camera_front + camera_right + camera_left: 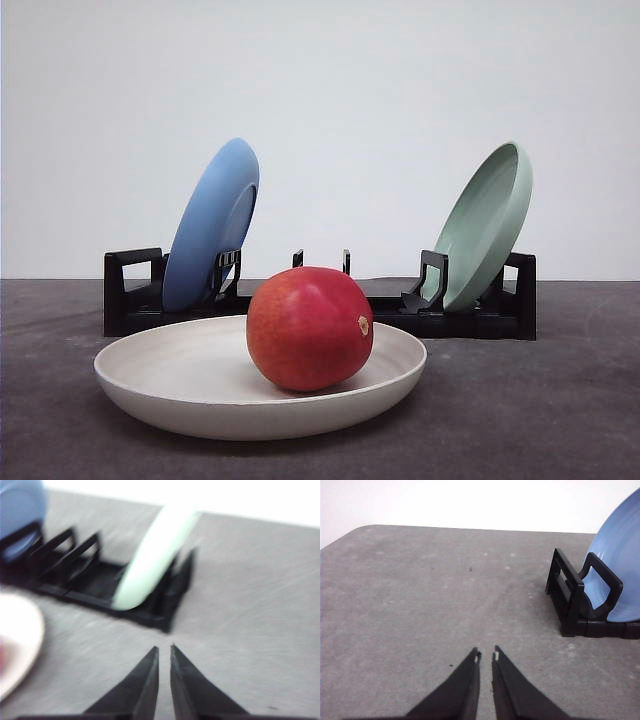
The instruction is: Place pomegranate in white plate
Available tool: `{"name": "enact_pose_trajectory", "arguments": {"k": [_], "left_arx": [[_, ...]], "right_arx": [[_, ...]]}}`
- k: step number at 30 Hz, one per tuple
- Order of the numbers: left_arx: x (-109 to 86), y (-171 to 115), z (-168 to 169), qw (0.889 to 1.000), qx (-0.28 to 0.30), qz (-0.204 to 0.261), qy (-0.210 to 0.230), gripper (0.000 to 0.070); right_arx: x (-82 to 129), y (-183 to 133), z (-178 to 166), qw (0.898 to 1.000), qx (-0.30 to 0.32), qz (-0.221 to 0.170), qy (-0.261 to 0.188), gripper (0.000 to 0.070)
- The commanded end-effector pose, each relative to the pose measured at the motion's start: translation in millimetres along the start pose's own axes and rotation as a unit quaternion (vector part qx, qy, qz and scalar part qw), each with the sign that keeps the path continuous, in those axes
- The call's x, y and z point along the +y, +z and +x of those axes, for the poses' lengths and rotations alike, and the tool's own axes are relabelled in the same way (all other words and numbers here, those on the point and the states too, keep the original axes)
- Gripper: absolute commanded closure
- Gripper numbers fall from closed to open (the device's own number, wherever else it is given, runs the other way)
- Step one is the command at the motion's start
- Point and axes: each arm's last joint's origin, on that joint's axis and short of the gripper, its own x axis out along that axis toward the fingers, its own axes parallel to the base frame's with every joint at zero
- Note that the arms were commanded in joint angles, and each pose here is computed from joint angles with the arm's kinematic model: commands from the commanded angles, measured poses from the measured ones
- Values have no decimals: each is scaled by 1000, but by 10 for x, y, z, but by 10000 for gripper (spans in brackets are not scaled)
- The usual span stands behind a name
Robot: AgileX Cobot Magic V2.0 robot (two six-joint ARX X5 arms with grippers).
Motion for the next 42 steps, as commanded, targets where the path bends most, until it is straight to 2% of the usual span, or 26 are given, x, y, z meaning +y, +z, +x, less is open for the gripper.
{"name": "enact_pose_trajectory", "arguments": {"k": [1,8,15,25,42], "left_arx": [[3,-35,9,1000,7,3,3,673],[3,-35,9,1000,7,3,3,673],[3,-35,9,1000,7,3,3,672],[3,-35,9,1000,7,3,3,673],[3,-35,9,1000,7,3,3,673]], "right_arx": [[-17,-65,-12,1000,-11,-4,-14,664],[-68,-293,-51,998,-45,-2,-54,664],[-107,-407,-11,990,-118,1,-75,664],[-129,-416,-13,987,-115,16,-108,664],[-128,-413,-13,987,-116,16,-106,664]]}}
